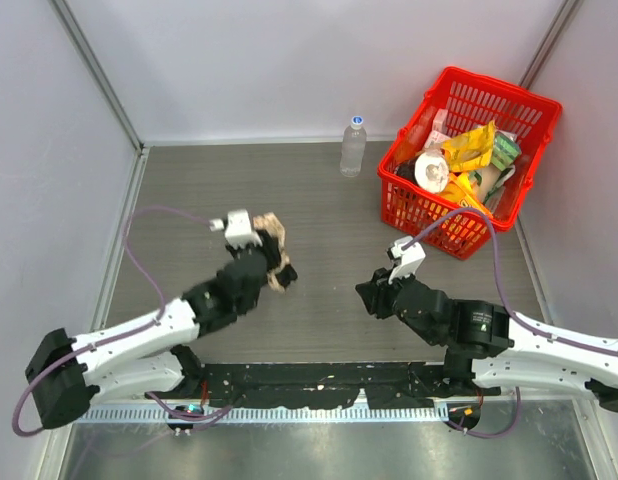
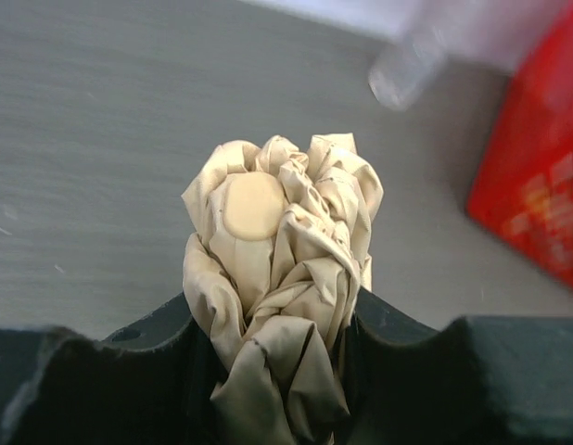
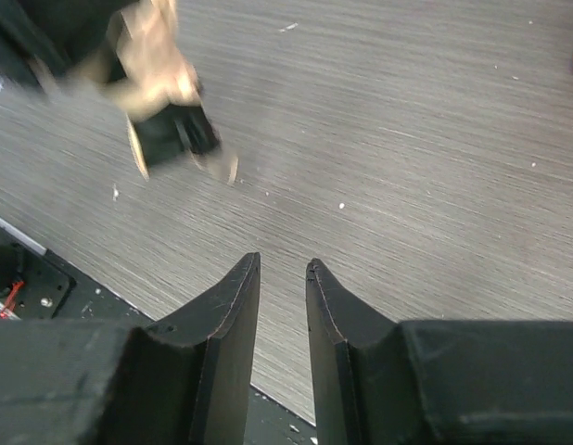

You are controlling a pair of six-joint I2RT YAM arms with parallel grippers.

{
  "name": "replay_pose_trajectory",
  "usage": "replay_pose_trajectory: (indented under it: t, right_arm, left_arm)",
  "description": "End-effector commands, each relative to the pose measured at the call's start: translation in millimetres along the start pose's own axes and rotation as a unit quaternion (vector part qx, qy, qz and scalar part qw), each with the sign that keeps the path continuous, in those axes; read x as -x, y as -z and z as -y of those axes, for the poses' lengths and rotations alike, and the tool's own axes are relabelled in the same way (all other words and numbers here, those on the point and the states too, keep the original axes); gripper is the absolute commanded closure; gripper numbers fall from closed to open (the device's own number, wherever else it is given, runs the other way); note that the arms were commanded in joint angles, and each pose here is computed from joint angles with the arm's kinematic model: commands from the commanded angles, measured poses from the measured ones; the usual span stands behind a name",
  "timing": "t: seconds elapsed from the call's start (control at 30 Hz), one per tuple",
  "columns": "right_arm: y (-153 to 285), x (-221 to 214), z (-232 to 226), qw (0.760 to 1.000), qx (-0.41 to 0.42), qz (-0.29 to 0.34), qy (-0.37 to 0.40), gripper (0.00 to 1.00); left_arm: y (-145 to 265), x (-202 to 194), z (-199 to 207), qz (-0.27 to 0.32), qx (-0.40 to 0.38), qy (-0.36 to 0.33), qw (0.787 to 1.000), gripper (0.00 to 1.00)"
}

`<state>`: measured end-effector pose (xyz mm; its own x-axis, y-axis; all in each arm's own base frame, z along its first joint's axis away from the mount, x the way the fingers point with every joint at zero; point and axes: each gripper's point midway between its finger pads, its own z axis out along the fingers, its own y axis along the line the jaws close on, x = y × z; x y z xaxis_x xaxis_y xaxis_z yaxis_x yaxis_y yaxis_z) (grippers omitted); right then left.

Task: Put away the umbrella

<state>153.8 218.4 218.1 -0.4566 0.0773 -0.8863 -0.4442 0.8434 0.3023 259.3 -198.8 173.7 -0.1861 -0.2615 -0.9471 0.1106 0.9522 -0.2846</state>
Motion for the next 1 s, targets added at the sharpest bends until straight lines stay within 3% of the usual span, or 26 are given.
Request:
replay_pose_trajectory:
  t: [0.0,0.07,0.17,0.37,0.47,0.57,0.67,0.77,0.87,0.97]
  right_arm:
    - [2,2,6,1.0,-0.02,-0.005,-0.011,0.68]
    - [2,3,5,1.0,-0.017,-0.002,-0.01,0.68]
    - [5,10,2,1.0,-0.008,0.006,-0.011,0.68]
    - [23,37,2,1.0,-0.003,0.017,0.004,0.67]
    - [32,44,4,1.0,-0.002,0.012,0.022,0.68]
    - [40,49,16,0.999,-0.022,0.012,0.042,0.67]
    - [48,56,24,0.998,-0.03,0.022,0.044,0.66]
    - [55,61,30,0.998,-0.031,0.03,0.041,0.65]
    - [58,62,34,0.998,-0.033,0.039,0.037,0.64]
    - [56,59,34,0.998,-0.034,0.035,0.036,0.64]
  left_arm:
    - [8,40,-84,-0.135,0.22,-0.043,0.965,1.0]
    - [2,62,-119,-0.158,0.301,-0.074,0.938,1.0]
    - [-23,85,-149,-0.21,0.353,-0.16,0.898,1.0]
    - [-93,129,-234,-0.233,0.495,-0.337,0.766,1.0]
    - [-154,128,-260,-0.256,0.493,-0.382,0.738,1.0]
    - [-203,127,-281,-0.284,0.502,-0.453,0.68,1.0]
    - [-242,119,-296,-0.26,0.523,-0.485,0.652,1.0]
    - [-263,101,-305,-0.254,0.569,-0.511,0.592,1.0]
    - [-272,93,-301,-0.252,0.583,-0.517,0.574,0.84]
    - [-281,70,-293,-0.269,0.556,-0.53,0.581,0.36]
